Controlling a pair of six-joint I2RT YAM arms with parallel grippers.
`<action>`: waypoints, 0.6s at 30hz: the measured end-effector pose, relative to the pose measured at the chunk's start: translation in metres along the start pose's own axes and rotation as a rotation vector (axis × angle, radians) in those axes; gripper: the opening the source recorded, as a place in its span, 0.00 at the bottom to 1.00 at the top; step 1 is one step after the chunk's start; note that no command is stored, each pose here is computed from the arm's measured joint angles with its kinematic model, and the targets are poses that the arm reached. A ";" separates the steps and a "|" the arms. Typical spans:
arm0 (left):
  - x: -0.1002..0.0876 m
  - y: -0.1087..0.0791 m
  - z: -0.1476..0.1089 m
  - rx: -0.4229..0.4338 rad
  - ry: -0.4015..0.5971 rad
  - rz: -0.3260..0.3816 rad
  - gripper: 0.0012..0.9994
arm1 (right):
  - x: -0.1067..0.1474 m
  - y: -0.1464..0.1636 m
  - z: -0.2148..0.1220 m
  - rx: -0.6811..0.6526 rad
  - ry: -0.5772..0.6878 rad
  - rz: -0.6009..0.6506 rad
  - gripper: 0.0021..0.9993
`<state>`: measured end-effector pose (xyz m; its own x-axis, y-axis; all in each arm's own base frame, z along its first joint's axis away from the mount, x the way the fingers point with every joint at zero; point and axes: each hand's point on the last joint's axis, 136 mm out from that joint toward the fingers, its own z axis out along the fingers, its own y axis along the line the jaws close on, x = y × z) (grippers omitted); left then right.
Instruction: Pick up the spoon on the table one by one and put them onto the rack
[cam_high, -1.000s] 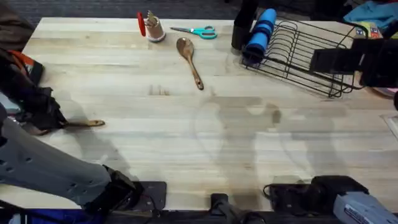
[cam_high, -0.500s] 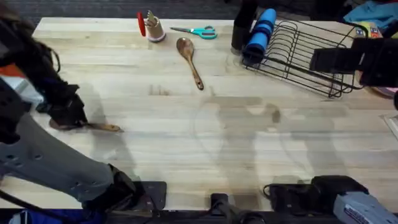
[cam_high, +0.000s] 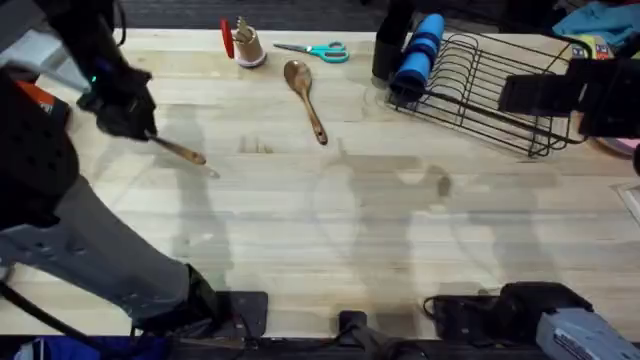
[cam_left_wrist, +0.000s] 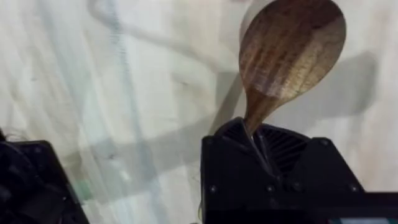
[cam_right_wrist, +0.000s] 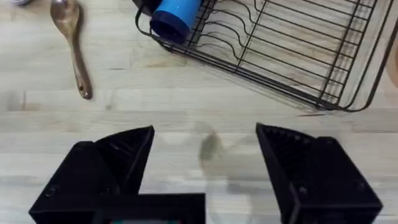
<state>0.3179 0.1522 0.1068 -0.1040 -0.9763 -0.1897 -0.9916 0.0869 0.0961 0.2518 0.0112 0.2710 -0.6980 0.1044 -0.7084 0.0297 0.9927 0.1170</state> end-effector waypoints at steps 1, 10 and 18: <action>0.003 -0.007 -0.007 0.019 -0.009 0.016 0.04 | 0.000 0.000 0.000 0.000 0.000 0.000 0.99; 0.048 -0.068 -0.067 0.204 -0.100 0.206 0.04 | 0.000 0.000 0.000 0.000 0.000 0.000 0.99; 0.114 -0.114 -0.106 0.384 -0.143 0.371 0.04 | 0.000 0.000 0.000 0.000 0.000 0.000 0.99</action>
<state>0.4273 0.0103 0.1774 -0.4345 -0.8323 -0.3444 -0.8407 0.5119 -0.1766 0.2518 0.0112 0.2710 -0.6979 0.1044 -0.7085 0.0295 0.9927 0.1172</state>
